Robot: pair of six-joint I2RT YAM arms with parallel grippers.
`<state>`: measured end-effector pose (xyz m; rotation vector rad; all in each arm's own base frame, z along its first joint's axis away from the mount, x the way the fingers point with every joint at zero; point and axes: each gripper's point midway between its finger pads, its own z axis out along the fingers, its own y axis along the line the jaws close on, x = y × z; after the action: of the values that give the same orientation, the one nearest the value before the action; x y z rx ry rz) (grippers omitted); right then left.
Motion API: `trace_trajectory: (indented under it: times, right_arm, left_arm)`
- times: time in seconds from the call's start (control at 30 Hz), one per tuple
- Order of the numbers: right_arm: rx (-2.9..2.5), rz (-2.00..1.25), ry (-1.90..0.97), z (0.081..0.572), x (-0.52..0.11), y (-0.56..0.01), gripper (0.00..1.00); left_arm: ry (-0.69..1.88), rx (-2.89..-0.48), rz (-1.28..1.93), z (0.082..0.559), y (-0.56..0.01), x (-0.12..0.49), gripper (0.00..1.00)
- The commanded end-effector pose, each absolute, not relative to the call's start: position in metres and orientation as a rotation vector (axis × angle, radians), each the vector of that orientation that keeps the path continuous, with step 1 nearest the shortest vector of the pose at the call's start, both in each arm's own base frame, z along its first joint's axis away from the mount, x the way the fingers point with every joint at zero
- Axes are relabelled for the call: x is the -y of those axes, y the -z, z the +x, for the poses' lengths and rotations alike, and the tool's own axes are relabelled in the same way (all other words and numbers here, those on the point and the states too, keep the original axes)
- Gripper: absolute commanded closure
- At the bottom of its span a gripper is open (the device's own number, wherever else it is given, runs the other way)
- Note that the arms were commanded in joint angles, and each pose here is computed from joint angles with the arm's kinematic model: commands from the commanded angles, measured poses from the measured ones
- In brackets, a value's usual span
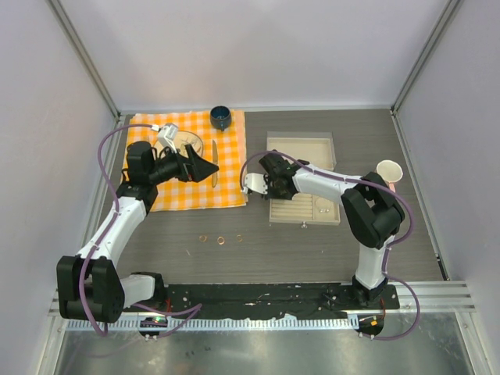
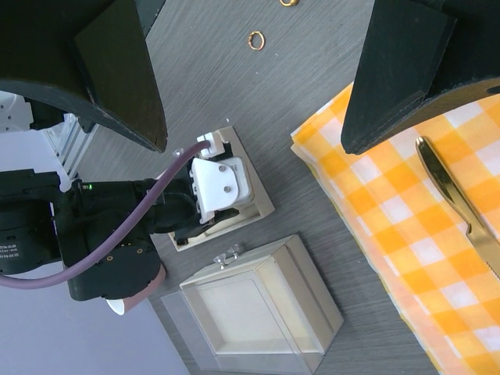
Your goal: Organize the mixed jewelry
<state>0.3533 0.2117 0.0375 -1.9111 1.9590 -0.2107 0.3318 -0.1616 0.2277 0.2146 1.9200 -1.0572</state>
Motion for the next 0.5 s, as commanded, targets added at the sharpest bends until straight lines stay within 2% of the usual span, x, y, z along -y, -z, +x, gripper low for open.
trace_trajectory:
  times: [0.0, 0.47]
  right_arm:
    - [-1.918, -1.789, 0.247, 0.371, -0.217, -0.074, 0.70]
    - [-1.921, -1.685, 0.241, 0.375, -0.213, -0.107, 0.59]
  left_arm:
    - [1.047, -1.851, 0.257, 0.332, -0.249, 0.161, 0.00]
    - [1.035, -1.846, 0.264, 0.331, -0.252, 0.159, 0.00]
